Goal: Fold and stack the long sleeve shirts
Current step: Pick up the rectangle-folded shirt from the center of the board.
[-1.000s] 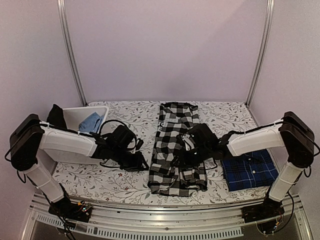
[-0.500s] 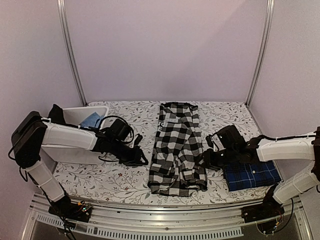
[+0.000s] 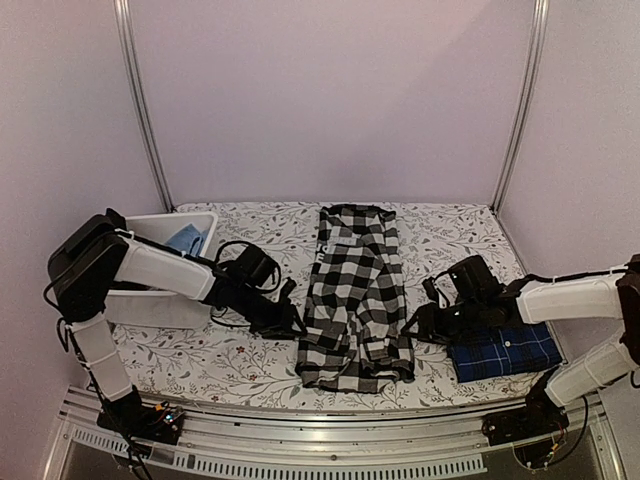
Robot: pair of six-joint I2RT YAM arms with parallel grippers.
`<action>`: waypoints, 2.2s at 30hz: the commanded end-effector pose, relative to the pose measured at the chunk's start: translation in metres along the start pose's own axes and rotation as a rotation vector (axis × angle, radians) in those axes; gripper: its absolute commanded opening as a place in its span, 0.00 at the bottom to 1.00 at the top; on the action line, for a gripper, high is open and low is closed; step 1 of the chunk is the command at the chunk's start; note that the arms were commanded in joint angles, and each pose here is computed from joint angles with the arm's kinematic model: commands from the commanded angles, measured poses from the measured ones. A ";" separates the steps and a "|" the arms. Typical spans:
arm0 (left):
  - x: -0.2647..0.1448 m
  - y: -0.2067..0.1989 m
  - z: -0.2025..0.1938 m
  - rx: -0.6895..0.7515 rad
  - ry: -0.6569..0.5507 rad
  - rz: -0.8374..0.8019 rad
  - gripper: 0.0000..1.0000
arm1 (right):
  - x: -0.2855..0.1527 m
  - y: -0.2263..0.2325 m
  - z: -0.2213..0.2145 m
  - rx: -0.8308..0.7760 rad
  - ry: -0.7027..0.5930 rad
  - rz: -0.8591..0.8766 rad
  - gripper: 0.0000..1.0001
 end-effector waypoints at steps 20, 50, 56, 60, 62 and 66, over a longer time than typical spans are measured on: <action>0.021 -0.004 -0.026 -0.049 0.102 -0.032 0.21 | 0.032 -0.001 -0.033 0.080 0.070 0.143 0.49; 0.004 -0.013 -0.059 -0.048 0.122 -0.130 0.00 | 0.028 0.021 -0.055 0.108 0.087 0.188 0.00; -0.007 -0.018 -0.073 -0.044 0.120 -0.141 0.00 | 0.016 0.037 -0.058 0.102 0.072 0.217 0.00; -0.017 -0.031 -0.071 -0.027 0.102 -0.172 0.00 | 0.002 0.051 -0.040 0.097 0.005 0.248 0.00; -0.023 -0.042 -0.065 -0.014 0.088 -0.194 0.00 | -0.005 0.060 -0.026 0.084 -0.035 0.261 0.00; -0.036 -0.067 -0.040 -0.002 0.042 -0.262 0.00 | -0.009 0.063 0.004 0.085 -0.094 0.270 0.00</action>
Point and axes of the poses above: each gripper's point midway between its finger pads, its own x axis out along the fingers, its own y axis along the line the jaws close on, z = x × y, the point moved 4 cm from there along -x, back along the fingers, and after that the axes turned 13 degrees about -x, right-handed, at the moved point
